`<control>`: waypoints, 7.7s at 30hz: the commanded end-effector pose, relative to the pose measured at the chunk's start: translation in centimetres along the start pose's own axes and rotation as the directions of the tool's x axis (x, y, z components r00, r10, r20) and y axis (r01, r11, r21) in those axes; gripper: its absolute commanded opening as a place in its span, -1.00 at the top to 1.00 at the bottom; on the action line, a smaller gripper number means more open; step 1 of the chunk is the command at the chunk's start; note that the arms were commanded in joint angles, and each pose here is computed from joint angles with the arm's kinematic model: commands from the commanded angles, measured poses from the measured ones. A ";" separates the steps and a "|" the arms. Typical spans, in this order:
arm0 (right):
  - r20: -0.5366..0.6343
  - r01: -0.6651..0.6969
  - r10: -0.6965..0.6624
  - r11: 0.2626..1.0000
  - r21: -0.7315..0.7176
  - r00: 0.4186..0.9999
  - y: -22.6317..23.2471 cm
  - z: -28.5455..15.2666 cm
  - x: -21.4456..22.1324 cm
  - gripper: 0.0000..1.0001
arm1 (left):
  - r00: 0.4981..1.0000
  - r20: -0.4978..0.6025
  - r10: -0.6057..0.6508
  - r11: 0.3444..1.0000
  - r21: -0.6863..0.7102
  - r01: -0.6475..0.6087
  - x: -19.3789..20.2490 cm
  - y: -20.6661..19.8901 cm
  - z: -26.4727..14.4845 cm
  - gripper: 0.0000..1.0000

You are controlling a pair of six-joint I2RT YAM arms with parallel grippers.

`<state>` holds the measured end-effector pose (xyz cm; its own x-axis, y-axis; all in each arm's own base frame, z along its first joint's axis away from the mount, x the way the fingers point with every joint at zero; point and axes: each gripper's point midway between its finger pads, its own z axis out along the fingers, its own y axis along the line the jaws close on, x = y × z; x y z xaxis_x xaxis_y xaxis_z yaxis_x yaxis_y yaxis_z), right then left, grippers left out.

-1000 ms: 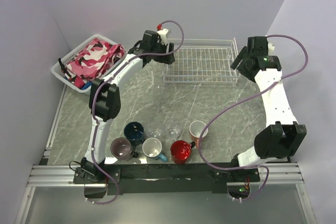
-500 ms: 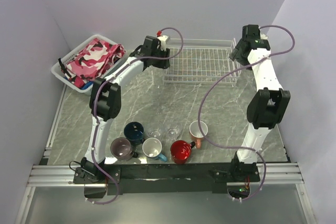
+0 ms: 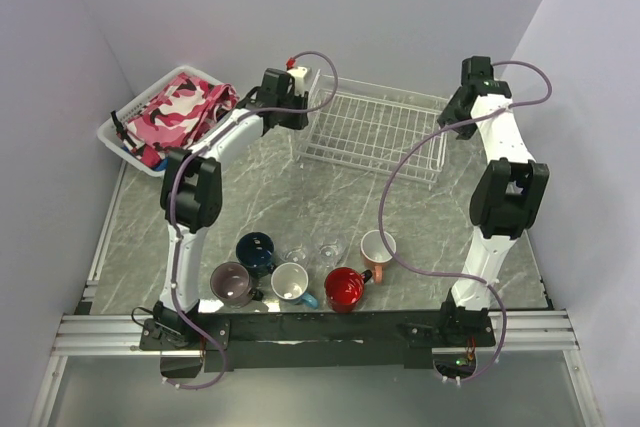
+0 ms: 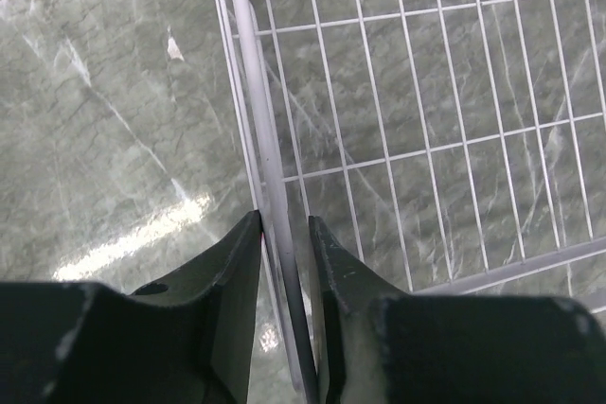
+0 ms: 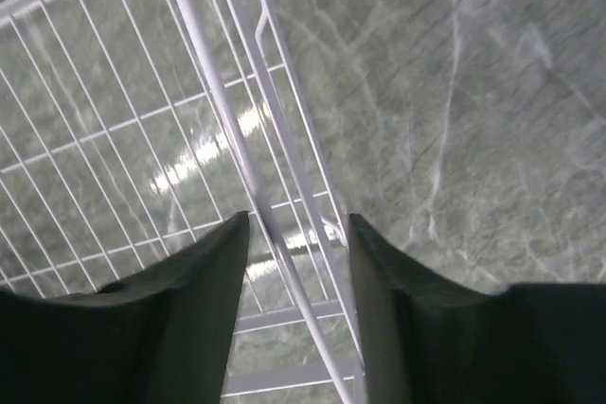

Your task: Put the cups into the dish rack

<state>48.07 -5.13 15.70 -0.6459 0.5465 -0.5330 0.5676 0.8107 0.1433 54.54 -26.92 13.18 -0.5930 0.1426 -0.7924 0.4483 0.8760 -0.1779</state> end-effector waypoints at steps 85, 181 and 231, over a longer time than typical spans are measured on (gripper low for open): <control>-0.293 0.367 -0.498 0.838 -0.404 0.816 -2.8 -23.9 28.7 -0.20 | 0.992 0.051 0.114 0.993 0.001 -0.114 2.2 2.6 -34.1 -0.51; -0.060 -0.086 -0.123 -0.216 -0.973 0.991 29.9 -39.9 9.0 1.00 | 0.964 -0.063 -0.259 0.413 0.895 0.169 -13.1 -13.7 -31.1 -0.93; -0.066 -0.049 -0.108 0.158 -0.986 0.992 25.9 -31.0 9.6 -0.29 | 0.948 0.129 -0.290 0.658 0.746 0.100 -15.3 -10.8 -27.5 0.98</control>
<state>45.63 31.94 37.15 -0.7884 0.4945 -0.3660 -0.2984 0.2129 0.9304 39.70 -27.80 39.41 -0.8290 -0.1440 -0.5404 0.5282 0.1158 -0.8412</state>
